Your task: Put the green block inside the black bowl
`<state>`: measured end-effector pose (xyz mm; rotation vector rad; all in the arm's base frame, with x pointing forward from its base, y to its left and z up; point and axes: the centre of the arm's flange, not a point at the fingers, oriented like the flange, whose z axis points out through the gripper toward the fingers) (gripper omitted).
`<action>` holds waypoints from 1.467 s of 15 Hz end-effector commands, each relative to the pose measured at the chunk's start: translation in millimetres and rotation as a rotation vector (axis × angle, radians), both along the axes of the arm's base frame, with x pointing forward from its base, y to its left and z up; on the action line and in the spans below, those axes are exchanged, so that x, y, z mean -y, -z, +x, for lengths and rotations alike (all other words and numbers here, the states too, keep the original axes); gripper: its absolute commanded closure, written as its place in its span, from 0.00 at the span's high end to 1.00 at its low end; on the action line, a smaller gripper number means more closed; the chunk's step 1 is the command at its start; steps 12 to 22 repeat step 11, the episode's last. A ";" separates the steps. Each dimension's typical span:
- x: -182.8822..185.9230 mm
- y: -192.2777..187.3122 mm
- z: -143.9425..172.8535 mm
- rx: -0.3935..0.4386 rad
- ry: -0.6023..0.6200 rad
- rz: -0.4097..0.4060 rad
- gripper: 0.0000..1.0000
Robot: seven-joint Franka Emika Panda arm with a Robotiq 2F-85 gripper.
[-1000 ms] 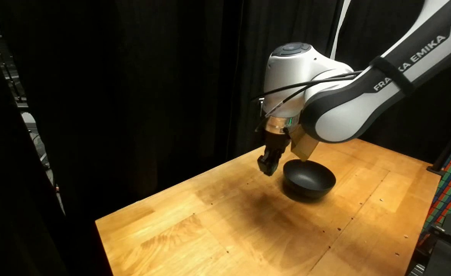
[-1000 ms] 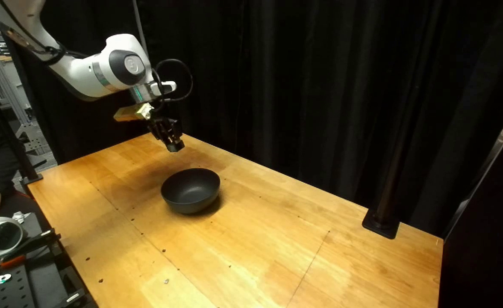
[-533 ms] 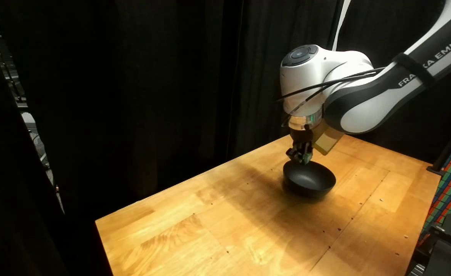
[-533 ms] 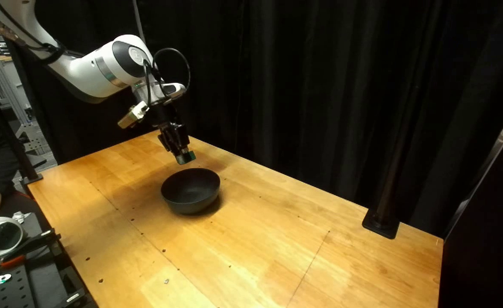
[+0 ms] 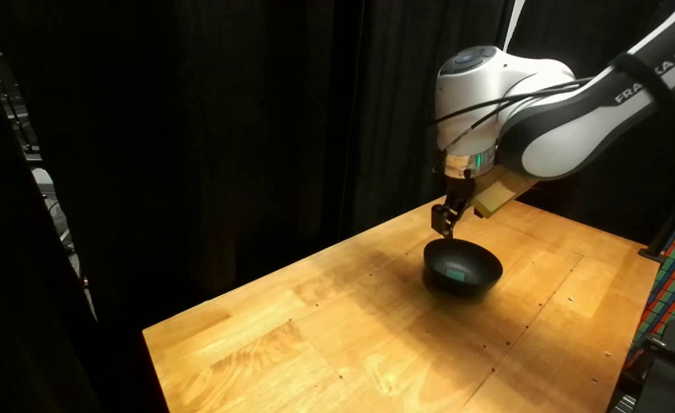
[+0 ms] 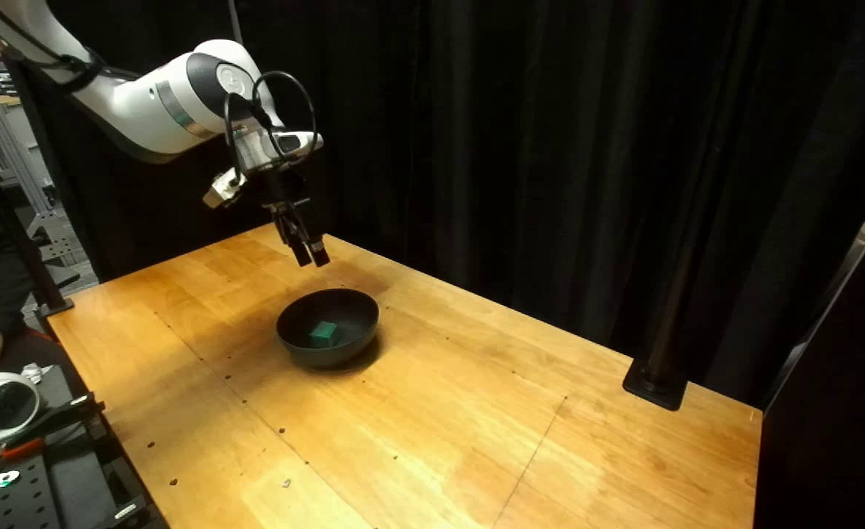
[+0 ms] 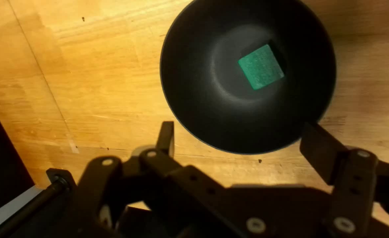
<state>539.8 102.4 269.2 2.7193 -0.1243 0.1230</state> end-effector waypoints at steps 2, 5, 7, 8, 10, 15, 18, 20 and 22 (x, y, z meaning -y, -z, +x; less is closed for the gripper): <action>9.2 -98.6 -16.3 0.022 -0.028 0.202 1.00; 16.8 -143.5 -21.9 0.034 -0.049 0.295 1.00; 20.9 -169.0 -30.3 0.031 -0.078 0.347 1.00; 21.2 -177.9 -34.6 0.034 -0.083 0.366 1.00; 16.7 -164.4 -24.2 0.040 -0.065 0.346 1.00; 17.7 -172.2 -27.5 0.043 -0.068 0.357 1.00; 17.7 -172.2 -27.5 0.043 -0.068 0.357 1.00; 17.7 -172.2 -27.5 0.043 -0.068 0.357 1.00; 17.7 -172.2 -27.5 0.043 -0.068 0.357 1.00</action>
